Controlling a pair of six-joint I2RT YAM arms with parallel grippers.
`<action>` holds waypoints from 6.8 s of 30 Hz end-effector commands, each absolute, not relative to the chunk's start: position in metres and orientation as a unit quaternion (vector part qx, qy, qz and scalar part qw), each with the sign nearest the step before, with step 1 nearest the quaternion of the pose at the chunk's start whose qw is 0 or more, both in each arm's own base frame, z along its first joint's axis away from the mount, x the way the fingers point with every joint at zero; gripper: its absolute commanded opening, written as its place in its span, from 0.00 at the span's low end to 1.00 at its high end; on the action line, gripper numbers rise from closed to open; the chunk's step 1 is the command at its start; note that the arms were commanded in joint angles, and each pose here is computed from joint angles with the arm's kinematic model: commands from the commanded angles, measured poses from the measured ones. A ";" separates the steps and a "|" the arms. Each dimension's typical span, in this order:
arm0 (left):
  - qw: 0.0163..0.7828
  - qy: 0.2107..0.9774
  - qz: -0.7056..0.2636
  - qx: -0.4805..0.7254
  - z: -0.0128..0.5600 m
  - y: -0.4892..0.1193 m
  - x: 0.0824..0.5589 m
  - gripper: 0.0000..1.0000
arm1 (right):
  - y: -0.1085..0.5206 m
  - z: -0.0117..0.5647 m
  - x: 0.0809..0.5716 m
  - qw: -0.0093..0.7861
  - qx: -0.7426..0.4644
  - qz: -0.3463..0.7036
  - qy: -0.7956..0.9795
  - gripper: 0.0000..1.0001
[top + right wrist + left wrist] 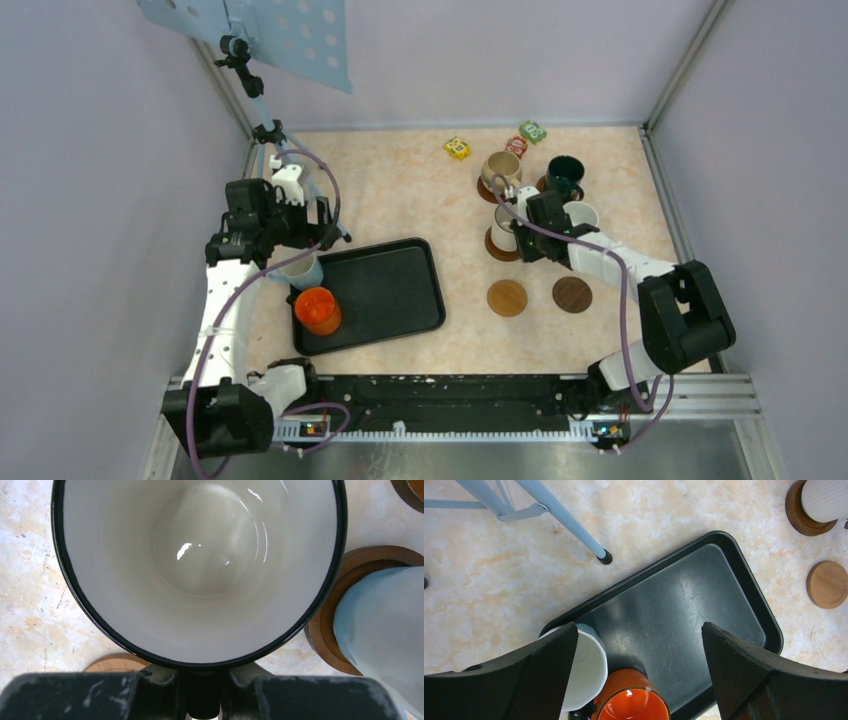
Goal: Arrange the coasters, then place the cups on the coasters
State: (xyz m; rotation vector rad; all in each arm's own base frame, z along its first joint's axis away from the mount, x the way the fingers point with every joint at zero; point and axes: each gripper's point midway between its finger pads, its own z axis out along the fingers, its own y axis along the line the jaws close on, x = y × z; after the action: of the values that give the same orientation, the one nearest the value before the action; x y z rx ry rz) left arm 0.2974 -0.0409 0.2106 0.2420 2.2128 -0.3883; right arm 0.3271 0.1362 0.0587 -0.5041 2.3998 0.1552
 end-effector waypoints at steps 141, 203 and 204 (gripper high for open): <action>0.160 0.917 -0.146 0.333 0.097 -0.117 0.251 0.99 | 0.162 0.190 0.339 0.398 -0.314 0.112 0.855 0.72; 0.208 0.895 -0.049 0.392 0.106 -0.075 0.242 0.33 | 0.164 0.188 0.332 0.388 -0.317 0.125 0.856 0.72; 0.208 0.894 -0.052 0.393 0.106 -0.077 0.240 0.32 | 0.164 0.187 0.332 0.387 -0.316 0.125 0.857 0.72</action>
State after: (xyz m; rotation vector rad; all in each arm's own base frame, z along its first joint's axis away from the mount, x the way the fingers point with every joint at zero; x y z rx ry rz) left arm 0.2371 -0.0613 0.1003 1.0977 2.5548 -0.0793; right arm 0.3254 0.1603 0.1617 -0.8304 2.2451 0.2972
